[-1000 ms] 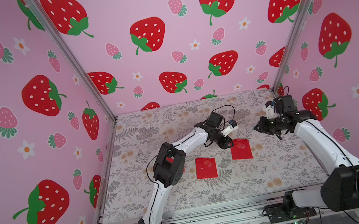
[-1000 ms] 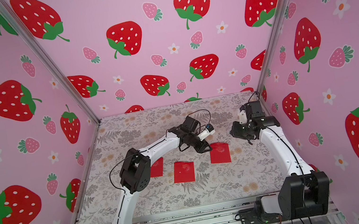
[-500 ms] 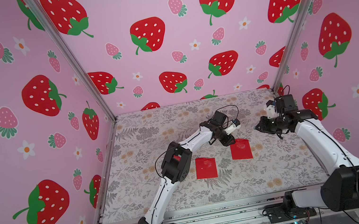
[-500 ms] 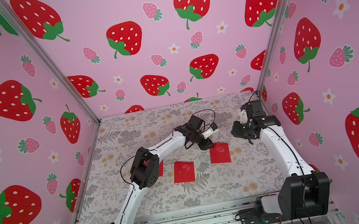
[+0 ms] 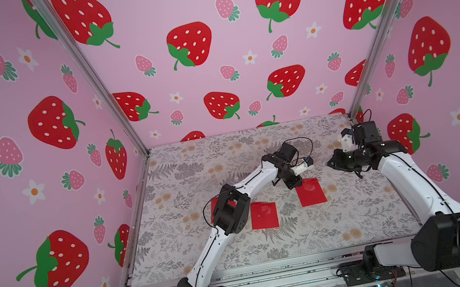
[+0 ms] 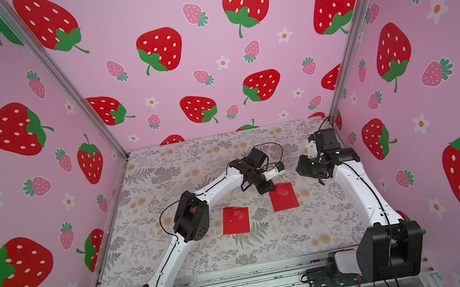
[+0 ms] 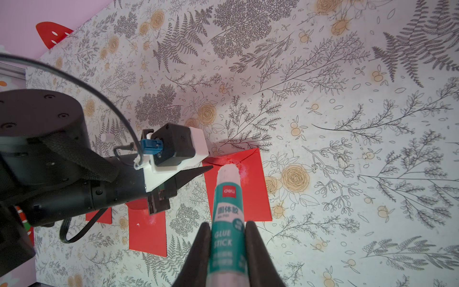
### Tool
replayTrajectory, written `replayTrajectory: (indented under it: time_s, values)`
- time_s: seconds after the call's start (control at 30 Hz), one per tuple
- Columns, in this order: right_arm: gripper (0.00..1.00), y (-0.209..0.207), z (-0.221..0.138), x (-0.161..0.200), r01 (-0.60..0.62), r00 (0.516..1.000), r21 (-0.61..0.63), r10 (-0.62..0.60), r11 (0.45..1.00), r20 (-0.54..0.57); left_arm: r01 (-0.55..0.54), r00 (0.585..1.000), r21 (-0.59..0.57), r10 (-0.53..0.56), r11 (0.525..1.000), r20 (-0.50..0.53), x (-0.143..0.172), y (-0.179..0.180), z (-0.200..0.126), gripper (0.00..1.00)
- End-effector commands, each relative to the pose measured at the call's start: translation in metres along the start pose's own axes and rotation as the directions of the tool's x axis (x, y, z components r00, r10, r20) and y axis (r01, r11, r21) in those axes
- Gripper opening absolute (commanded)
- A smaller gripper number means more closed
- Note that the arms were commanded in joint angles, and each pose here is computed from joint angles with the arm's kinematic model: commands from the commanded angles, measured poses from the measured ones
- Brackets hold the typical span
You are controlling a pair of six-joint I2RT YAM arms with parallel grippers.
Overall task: Seal the envelope with a glue stick
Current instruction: Move the envelope to the center of the board, then apply the envelope at the center of the board.
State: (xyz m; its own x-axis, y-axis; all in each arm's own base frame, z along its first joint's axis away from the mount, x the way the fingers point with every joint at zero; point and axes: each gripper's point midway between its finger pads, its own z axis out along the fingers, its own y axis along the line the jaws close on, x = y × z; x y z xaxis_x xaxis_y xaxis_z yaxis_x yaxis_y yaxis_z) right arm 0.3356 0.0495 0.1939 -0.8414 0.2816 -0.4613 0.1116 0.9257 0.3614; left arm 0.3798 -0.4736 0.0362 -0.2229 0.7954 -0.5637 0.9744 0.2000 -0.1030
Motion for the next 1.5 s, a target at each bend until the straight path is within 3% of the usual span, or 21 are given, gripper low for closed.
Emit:
replayTrajectory:
  time_s: [0.0, 0.27, 0.57, 0.6, 0.93, 1.3, 1.47]
  values:
    - [0.00, 0.004, -0.014, -0.008, 0.019, 0.999, -0.013, -0.018, 1.000, 0.046, -0.012, 1.000, 0.007, 0.012, 1.000, -0.024, 0.004, -0.005, 0.000, 0.17]
    - [0.00, 0.003, -0.025, -0.007, 0.021, 0.998, 0.002, -0.021, 1.000, 0.063, 0.058, 0.998, 0.006, -0.058, 0.998, -0.035, 0.013, -0.015, -0.005, 0.09]
    - [0.00, 0.009, -0.024, 0.026, 0.002, 0.995, 0.015, -0.001, 1.000, -0.102, 0.230, 0.969, 0.087, -0.237, 0.969, 0.068, 0.024, -0.049, -0.025, 0.07]
    - [0.00, 0.010, -0.022, 0.032, 0.009, 0.991, 0.022, -0.006, 1.000, -0.133, 0.254, 0.962, 0.093, -0.261, 0.963, 0.081, 0.026, -0.052, -0.027, 0.02]
    - [0.00, 0.020, 0.004, 0.106, 0.085, 0.905, 0.109, -0.031, 0.990, -0.425, 0.417, 0.903, 0.132, -0.426, 0.899, 0.052, 0.060, -0.103, -0.028, 0.00]
    - [0.00, 0.009, 0.044, 0.151, 0.152, 0.818, 0.188, -0.017, 0.970, -0.575, 0.460, 0.880, 0.174, -0.473, 0.870, 0.037, 0.073, -0.129, -0.023, 0.00]
    - [0.00, -0.006, 0.049, 0.161, 0.188, 0.814, 0.257, -0.004, 0.948, -0.581, 0.466, 0.878, 0.179, -0.478, 0.866, 0.030, 0.075, -0.130, -0.022, 0.00]
